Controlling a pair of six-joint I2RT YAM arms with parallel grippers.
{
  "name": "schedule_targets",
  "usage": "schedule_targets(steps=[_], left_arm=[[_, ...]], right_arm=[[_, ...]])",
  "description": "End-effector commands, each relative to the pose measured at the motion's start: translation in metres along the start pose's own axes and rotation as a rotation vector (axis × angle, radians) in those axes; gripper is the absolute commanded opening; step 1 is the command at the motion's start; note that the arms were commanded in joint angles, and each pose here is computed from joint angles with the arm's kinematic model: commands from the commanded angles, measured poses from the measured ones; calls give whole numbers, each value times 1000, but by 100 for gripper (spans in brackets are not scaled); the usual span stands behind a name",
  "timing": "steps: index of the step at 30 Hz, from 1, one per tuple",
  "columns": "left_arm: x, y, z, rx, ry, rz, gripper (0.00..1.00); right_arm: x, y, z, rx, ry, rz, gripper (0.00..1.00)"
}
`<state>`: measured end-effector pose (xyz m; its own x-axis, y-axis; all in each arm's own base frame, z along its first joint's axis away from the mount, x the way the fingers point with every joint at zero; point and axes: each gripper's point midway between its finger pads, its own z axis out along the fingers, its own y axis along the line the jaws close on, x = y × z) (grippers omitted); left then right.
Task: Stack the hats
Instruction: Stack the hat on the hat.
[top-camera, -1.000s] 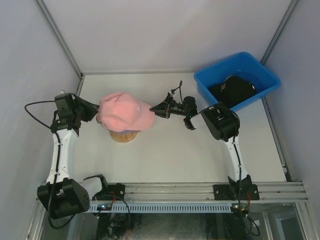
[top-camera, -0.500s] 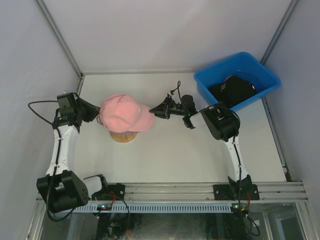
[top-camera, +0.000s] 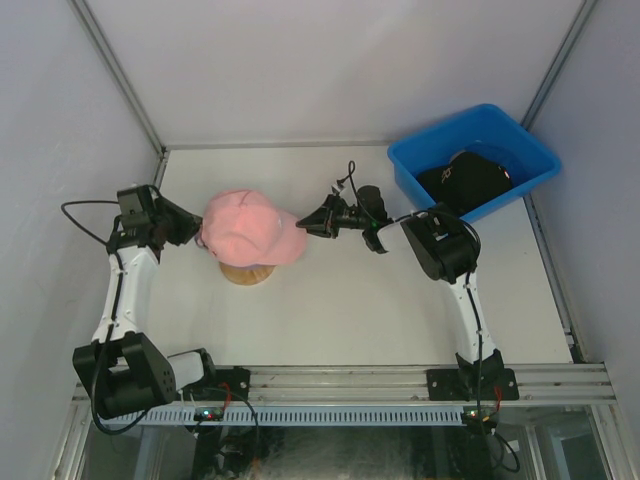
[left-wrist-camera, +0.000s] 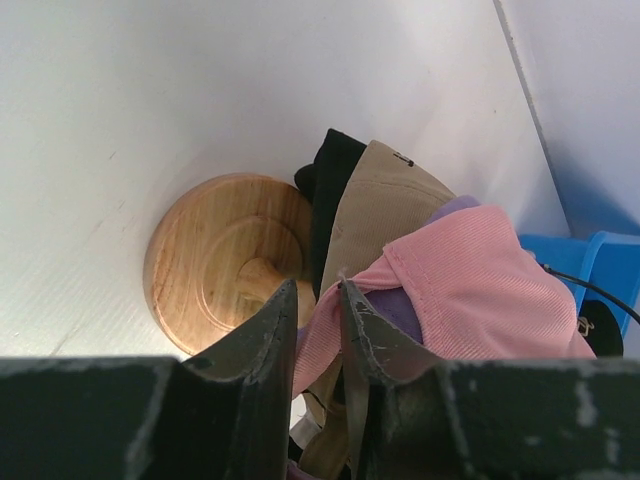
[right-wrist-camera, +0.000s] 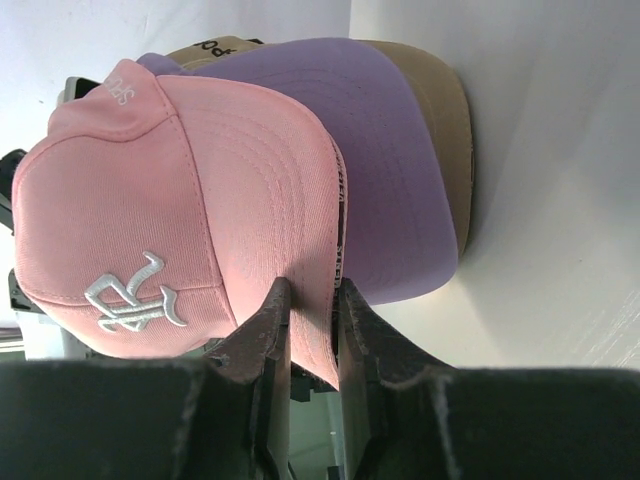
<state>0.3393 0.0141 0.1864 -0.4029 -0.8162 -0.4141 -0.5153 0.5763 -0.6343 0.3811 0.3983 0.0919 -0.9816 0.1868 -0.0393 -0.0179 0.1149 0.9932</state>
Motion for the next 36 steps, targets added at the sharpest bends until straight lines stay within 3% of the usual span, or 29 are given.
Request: schedule_targets(steps=[1, 20, 33, 36], left_arm=[[20, 23, 5, -66, 73, 18, 27], [30, 38, 9, -104, 103, 18, 25], [35, 41, 7, -106, 114, 21, 24], [34, 38, 5, -97, 109, 18, 25]], right_arm=[[20, -49, 8, 145, 48, 9, 0], [34, -86, 21, 311, 68, 15, 0], [33, -80, 11, 429, 51, -21, 0], [27, -71, 0, 433, 25, -30, 4]])
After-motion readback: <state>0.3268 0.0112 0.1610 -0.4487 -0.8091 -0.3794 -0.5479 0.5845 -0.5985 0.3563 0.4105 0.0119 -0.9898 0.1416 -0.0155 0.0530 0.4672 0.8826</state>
